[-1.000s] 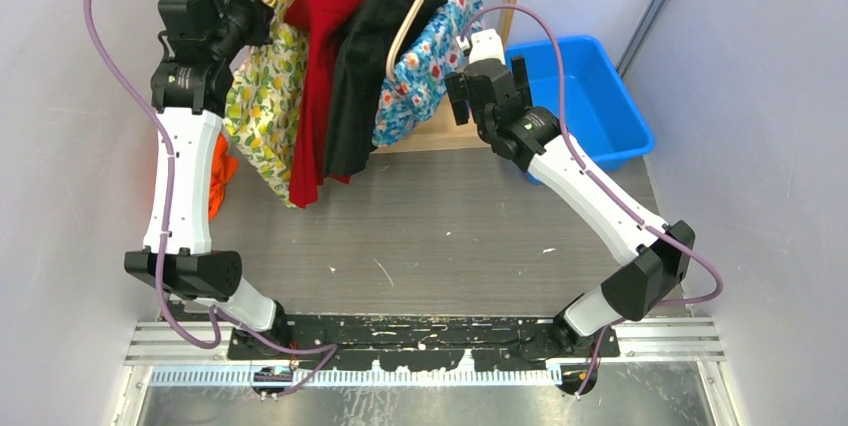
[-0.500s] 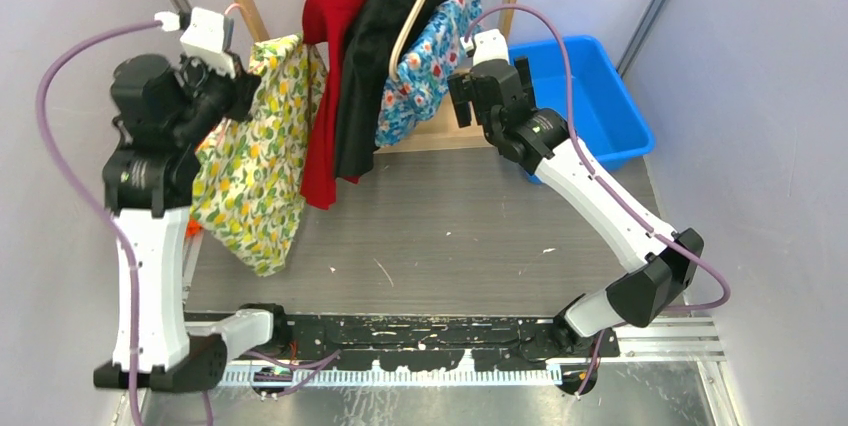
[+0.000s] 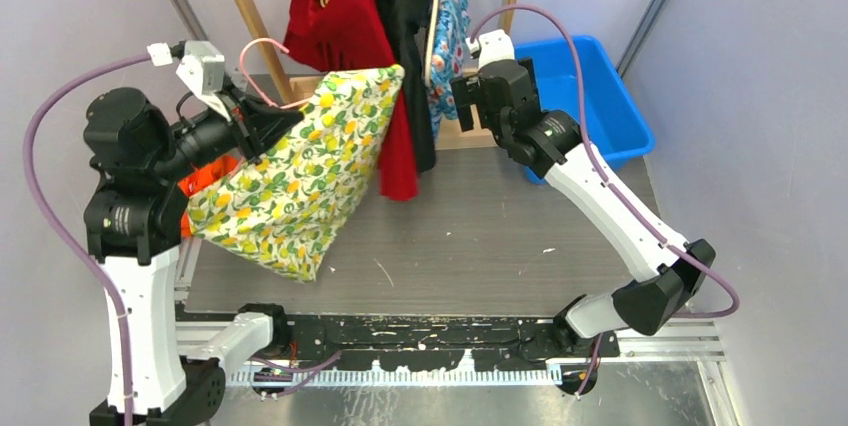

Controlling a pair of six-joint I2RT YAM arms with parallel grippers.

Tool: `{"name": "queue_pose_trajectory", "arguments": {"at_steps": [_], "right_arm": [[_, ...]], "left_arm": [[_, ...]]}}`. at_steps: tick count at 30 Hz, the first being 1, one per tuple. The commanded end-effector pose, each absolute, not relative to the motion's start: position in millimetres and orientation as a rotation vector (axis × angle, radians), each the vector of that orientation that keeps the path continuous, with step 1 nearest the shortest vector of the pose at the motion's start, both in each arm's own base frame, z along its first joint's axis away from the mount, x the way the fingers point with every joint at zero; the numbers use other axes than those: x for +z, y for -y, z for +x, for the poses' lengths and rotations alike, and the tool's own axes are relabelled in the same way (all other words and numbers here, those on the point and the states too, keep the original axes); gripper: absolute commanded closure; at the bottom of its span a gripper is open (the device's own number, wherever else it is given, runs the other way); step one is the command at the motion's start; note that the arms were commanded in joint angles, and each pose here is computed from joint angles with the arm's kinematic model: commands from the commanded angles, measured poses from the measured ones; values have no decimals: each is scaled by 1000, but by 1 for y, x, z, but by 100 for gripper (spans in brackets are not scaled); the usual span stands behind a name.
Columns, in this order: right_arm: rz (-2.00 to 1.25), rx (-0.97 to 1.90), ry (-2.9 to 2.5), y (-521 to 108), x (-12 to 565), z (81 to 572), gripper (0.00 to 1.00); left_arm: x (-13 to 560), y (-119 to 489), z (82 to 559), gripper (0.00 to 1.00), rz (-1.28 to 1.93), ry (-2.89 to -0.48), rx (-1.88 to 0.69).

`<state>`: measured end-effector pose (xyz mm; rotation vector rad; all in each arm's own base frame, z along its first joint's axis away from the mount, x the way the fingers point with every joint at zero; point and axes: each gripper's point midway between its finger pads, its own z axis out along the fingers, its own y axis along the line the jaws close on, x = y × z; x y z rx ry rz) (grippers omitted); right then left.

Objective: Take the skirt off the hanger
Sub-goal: Pick up the hanger from the clothesline.

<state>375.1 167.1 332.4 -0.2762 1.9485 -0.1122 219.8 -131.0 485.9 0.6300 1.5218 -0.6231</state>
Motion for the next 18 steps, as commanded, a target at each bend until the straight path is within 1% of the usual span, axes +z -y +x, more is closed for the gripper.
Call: {"name": "queue_pose_trajectory", "arguments": {"at_steps": [1, 3, 6, 11, 18], "right_arm": [[-245, -56, -1813, -158, 393, 363, 1], [-265, -38, -1805, -160, 397, 361, 0], [-298, 7, -1790, -165, 406, 354, 0], [-350, 93, -1763, -167, 421, 334, 0], [-408, 245, -1753, -175, 441, 304, 1]], "left_arm": [[528, 161, 195, 100, 767, -1347, -832], [540, 170, 188, 100, 804, -1292, -921], [545, 178, 198, 100, 817, -1262, -1011], [535, 181, 231, 100, 792, -1303, -1030], [521, 187, 254, 100, 762, -1360, -1046]]}}
